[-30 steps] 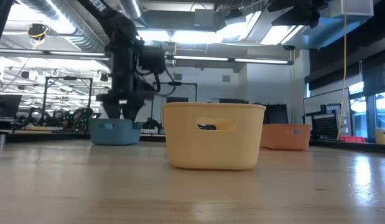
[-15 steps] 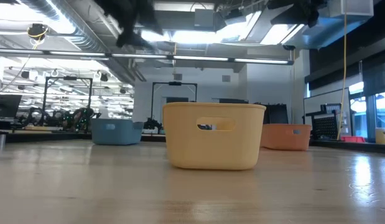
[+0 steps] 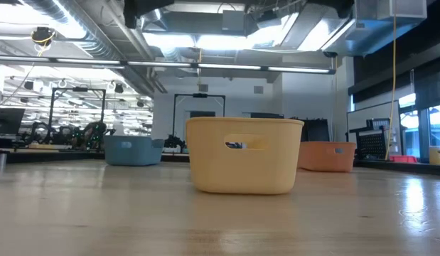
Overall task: Sort & place blocks by color
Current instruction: Put the light blue block into the blue bin
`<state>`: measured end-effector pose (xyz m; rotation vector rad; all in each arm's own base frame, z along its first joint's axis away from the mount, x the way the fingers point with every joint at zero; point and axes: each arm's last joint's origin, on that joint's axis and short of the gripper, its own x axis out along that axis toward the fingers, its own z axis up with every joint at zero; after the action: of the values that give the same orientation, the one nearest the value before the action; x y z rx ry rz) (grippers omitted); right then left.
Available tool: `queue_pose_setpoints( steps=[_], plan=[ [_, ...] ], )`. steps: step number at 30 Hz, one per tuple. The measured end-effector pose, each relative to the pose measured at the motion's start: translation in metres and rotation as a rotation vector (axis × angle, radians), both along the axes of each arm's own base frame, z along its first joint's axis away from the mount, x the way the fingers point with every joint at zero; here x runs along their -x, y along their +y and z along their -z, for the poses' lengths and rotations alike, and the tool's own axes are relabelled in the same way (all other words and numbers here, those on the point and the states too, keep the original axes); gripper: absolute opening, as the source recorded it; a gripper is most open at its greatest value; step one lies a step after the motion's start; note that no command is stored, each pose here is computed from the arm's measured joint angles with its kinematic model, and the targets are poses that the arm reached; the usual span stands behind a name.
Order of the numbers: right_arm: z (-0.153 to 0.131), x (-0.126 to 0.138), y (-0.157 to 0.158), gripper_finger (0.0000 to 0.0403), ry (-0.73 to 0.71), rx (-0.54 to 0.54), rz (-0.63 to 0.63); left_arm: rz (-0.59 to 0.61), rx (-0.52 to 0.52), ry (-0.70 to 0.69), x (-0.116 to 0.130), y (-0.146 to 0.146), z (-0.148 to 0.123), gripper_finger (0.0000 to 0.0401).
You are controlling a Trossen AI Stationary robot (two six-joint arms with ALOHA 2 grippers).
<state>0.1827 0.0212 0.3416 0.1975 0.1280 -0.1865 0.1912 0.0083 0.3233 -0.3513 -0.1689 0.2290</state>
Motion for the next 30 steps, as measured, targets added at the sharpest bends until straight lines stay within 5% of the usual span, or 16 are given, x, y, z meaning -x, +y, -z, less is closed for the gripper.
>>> queue_pose_setpoints(
  steps=[7, 11, 13, 18, 21, 23, 27, 30],
  plan=[
    [-0.008, -0.001, 0.001, 0.0294, -0.1, -0.138, -0.004, 0.073, -0.095, -0.059, 0.017, -0.002, -0.013, 0.0253],
    [-0.006, -0.005, -0.002, 0.0294, -0.004, -0.405, 0.024, 0.088, -0.098, -0.107, 0.028, -0.003, -0.02, 0.0253],
    [-0.004, -0.009, 0.003, 0.0294, 0.18, -0.595, -0.039, 0.087, -0.098, -0.127, 0.033, -0.003, -0.022, 0.0253],
    [0.028, -0.01, 0.047, 0.0294, 0.947, -1.03, -0.077, 0.08, -0.08, -0.163, 0.041, -0.002, -0.027, 0.0253],
    [0.049, -0.004, 0.08, 0.0294, 1.25, -1.146, 0.081, 0.08, -0.08, -0.18, 0.045, -0.002, -0.029, 0.0253],
    [0.064, -0.001, 0.1, 0.0294, 1.33, -1.172, 0.251, 0.079, -0.08, -0.186, 0.046, -0.002, -0.029, 0.0253],
    [0.089, -0.003, 0.133, 0.0294, 1.217, -1.213, 0.596, 0.08, -0.079, -0.184, 0.046, -0.002, -0.029, 0.0253],
    [0.107, -0.008, 0.149, 0.0294, 1.14, -1.224, 0.73, 0.086, -0.08, -0.184, 0.046, -0.003, -0.029, 0.0253]
  ],
)
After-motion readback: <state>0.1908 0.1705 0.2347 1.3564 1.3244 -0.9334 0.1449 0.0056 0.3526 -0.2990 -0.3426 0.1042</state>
